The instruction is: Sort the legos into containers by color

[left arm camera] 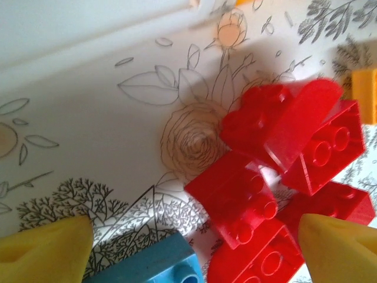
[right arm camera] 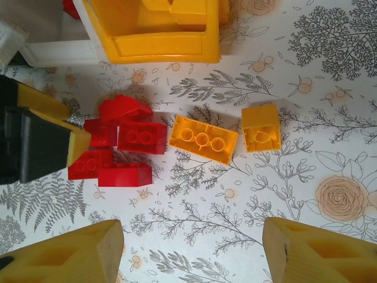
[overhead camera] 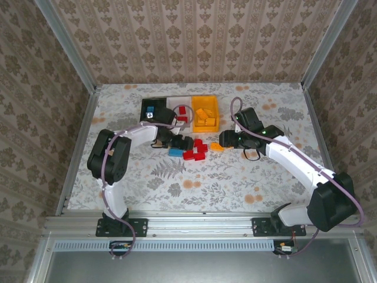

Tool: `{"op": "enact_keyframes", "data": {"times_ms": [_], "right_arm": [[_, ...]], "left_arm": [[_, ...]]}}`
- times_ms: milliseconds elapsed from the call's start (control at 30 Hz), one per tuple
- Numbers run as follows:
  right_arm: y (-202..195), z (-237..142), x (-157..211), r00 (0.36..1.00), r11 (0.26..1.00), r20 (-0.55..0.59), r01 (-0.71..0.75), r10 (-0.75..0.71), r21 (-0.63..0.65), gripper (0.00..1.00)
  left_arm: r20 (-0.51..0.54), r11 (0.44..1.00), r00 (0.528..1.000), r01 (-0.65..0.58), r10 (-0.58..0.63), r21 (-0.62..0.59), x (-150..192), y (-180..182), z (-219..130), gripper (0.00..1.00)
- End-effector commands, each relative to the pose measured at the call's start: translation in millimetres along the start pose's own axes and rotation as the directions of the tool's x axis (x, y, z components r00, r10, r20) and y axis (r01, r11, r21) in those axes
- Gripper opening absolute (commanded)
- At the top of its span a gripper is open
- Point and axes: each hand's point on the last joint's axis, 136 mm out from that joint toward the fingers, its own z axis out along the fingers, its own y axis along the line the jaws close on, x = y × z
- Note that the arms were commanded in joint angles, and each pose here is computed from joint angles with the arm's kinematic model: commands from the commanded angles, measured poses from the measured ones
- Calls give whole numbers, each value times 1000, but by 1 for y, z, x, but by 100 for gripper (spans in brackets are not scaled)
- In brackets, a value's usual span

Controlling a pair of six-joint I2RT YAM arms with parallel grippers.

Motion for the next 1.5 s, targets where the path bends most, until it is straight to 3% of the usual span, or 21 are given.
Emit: {"op": "enact_keyframes", "data": {"times_ms": [0,367,633,833,933,1067,1233,1467], "right_arm": [[0,0,0,1000,1000,10,-28,28,-8,65],[5,16,6,997,997,-20,-69,68,-43,65],[5,11,8,997,996,-15,-74,73,-52,65],[17,18,27,993,991,-95,-83,73,-106,65],[27,32,49,983,994,-181,-48,29,-101,66],[34,47,78,955,998,-290,50,-60,-44,75],[43,65,90,935,993,-337,116,-111,-4,76],[64,82,83,924,986,-349,163,-157,-11,76]], "left_arm": [[-24,1000,999,22,-22,17,25,-5,-11,87],[-31,995,998,54,-57,-79,91,-1,-22,81],[-122,939,991,6,-51,-343,103,24,-19,78],[-136,899,987,22,-90,-437,90,29,-8,76],[-142,900,986,15,-85,-436,87,25,-2,69],[-158,903,984,10,-86,-430,90,24,2,60],[-152,900,985,13,-88,-436,96,27,-7,43],[-75,899,990,77,-121,-431,103,36,-46,41]]}}
